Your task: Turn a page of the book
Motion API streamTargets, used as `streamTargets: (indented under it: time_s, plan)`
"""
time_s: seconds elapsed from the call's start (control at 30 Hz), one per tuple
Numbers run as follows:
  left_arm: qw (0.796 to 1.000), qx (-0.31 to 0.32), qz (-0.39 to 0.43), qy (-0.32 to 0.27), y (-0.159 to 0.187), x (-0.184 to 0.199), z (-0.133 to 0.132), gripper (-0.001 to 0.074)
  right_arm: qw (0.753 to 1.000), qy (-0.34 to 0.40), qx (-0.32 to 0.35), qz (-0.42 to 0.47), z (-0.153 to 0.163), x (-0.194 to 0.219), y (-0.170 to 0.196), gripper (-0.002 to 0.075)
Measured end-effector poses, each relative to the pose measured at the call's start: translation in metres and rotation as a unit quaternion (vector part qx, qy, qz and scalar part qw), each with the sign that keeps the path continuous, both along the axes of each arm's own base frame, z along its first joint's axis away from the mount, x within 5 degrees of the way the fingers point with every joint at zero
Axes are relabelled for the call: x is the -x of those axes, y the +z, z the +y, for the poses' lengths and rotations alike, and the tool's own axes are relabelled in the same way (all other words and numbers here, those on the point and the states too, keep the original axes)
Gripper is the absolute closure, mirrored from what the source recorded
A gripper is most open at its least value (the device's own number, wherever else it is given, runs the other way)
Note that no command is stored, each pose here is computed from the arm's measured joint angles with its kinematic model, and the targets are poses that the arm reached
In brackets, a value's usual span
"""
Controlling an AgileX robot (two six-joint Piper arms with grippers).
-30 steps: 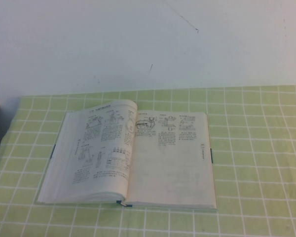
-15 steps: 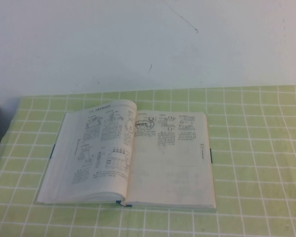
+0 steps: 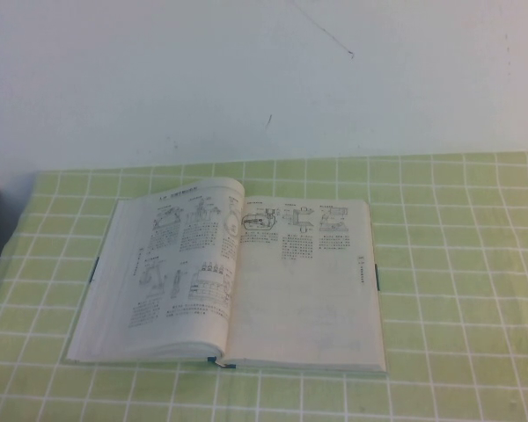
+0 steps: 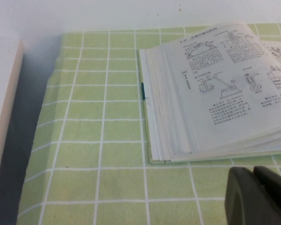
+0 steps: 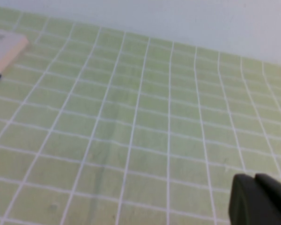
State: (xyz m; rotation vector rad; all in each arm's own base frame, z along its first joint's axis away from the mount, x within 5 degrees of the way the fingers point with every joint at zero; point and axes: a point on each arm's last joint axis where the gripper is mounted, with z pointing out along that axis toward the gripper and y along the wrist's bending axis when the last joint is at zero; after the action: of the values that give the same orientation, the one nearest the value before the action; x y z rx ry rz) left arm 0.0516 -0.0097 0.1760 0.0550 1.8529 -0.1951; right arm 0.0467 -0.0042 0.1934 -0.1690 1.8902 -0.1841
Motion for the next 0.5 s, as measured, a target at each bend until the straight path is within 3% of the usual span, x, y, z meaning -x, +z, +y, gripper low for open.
streamTargets:
  time_s: [0.13, 0.5]
  plan:
    - [1.000, 0.001, 0.000, 0.000, 0.000, 0.000, 0.000, 0.0739, 0.999, -0.011, -0.006, 0.034, 0.000, -0.002, -0.025, 0.0727]
    - [1.000, 0.001, 0.001, 0.000, 0.000, 0.000, 0.000, 0.0739, 1.000, -0.019, -0.011, 0.015, 0.000, -0.004, -0.025, 0.0727]
